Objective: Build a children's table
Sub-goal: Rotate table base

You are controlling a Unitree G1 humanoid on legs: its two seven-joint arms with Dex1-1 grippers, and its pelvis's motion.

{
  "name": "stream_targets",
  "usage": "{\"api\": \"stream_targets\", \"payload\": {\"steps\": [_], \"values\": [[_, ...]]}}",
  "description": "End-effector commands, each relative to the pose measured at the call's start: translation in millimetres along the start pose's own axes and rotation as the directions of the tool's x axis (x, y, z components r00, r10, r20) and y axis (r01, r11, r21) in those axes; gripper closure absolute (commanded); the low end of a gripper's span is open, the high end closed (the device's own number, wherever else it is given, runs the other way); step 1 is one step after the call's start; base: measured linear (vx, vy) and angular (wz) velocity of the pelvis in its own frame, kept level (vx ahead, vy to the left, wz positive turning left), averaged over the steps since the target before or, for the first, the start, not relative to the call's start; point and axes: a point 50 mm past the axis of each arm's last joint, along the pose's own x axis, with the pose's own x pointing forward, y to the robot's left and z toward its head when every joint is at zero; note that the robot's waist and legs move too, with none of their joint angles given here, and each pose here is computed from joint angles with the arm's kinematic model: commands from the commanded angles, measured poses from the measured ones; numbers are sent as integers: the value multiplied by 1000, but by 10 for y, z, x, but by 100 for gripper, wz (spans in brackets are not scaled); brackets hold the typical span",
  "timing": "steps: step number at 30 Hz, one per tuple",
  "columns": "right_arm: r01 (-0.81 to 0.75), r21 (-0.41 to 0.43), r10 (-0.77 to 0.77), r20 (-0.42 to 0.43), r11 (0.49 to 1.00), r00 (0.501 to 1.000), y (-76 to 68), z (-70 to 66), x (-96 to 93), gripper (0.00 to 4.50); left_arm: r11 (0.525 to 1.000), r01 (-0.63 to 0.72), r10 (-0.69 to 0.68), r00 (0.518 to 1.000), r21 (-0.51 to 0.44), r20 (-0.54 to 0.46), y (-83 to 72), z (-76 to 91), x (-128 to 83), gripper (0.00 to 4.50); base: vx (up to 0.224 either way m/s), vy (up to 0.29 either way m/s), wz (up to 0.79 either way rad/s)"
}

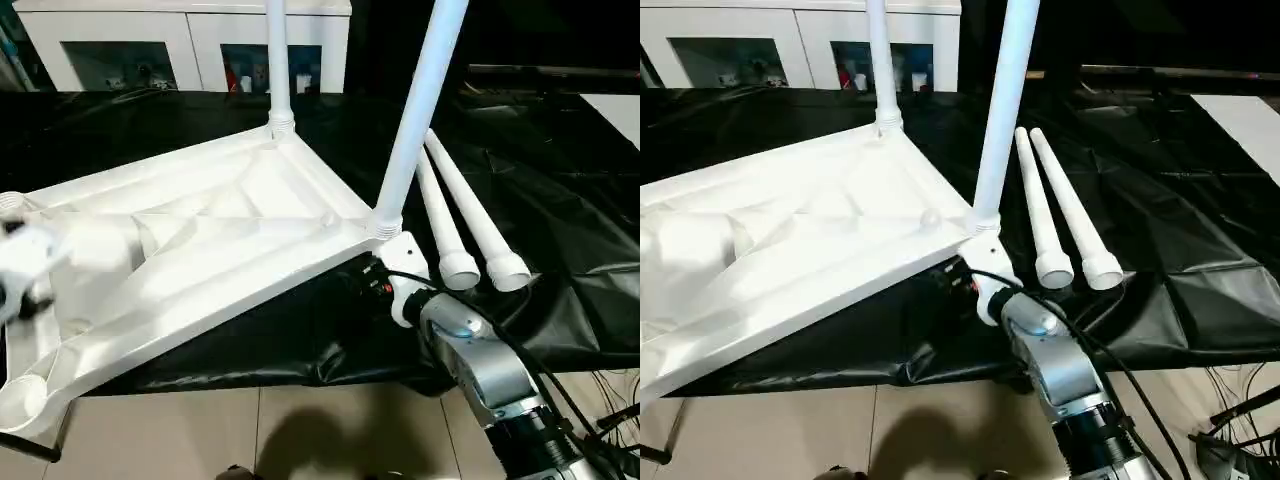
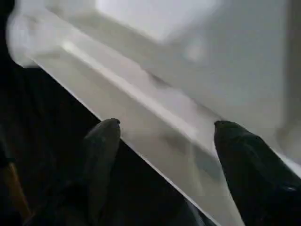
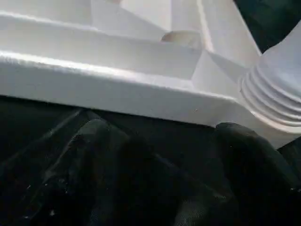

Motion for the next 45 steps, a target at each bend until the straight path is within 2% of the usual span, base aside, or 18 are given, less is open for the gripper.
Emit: {"api": "stream_targets", "payload": {"steps": [1,6,9,11,13,16,20,24,28,30,31,34,37,39,42,44,45], "values": [[-8,-17,8,5,1000,1000,4,49,33,72,1000,16,-16,1000,14,5,-7,28,-32,61,0,0,0],[-22,-25,22,4,999,1000,24,48,57,72,998,58,-57,997,-19,49,-66,65,-18,22,0,0,0],[-37,-18,37,-2,999,999,53,29,89,72,989,125,-117,988,-75,97,-169,108,9,14,0,0,0],[-42,-19,42,-5,999,999,65,19,105,72,986,149,-142,985,-78,99,-208,109,17,49,0,0,0],[-60,-6,60,-15,998,998,92,-5,146,72,977,197,-187,977,-87,106,-286,120,33,65,0,0,0],[-65,-2,65,-19,998,998,101,-13,167,72,974,208,-199,974,-85,104,-302,120,34,91,0,0,0],[-104,6,104,-29,995,994,160,-23,284,72,961,266,-259,961,-70,99,-386,121,32,105,0,0,0],[-165,31,166,-9,986,986,255,35,401,72,937,345,-337,934,-51,117,-507,163,2,143,0,0,0],[-240,16,240,15,971,971,386,124,528,72,902,431,-422,892,-23,164,-629,259,-65,175,0,0,0],[-247,18,247,17,969,969,401,135,544,72,897,441,-432,886,-20,170,-644,270,-72,181,0,0,0],[-252,20,252,18,968,968,412,146,559,72,892,451,-441,880,-17,178,-659,286,-77,201,0,0,0],[-308,7,307,42,951,951,521,221,648,72,858,513,-502,835,8,225,-768,387,-118,215,0,0,0],[-341,-4,340,56,940,939,584,256,664,72,852,523,-511,826,14,240,-805,434,-116,252,0,0,0],[-355,-18,355,65,935,932,610,273,671,72,850,526,-512,818,20,263,-833,483,-100,255,0,0,0],[-343,-11,343,82,939,936,573,274,677,72,843,536,-518,790,39,329,-901,651,-85,288,0,0,0],[-336,-8,336,83,942,938,557,271,679,72,842,537,-518,785,43,340,-912,679,-80,299,0,0,0],[-304,-1,303,88,953,949,459,257,662,72,842,537,-512,770,46,380,-960,819,-55,308,0,0,0]]}}
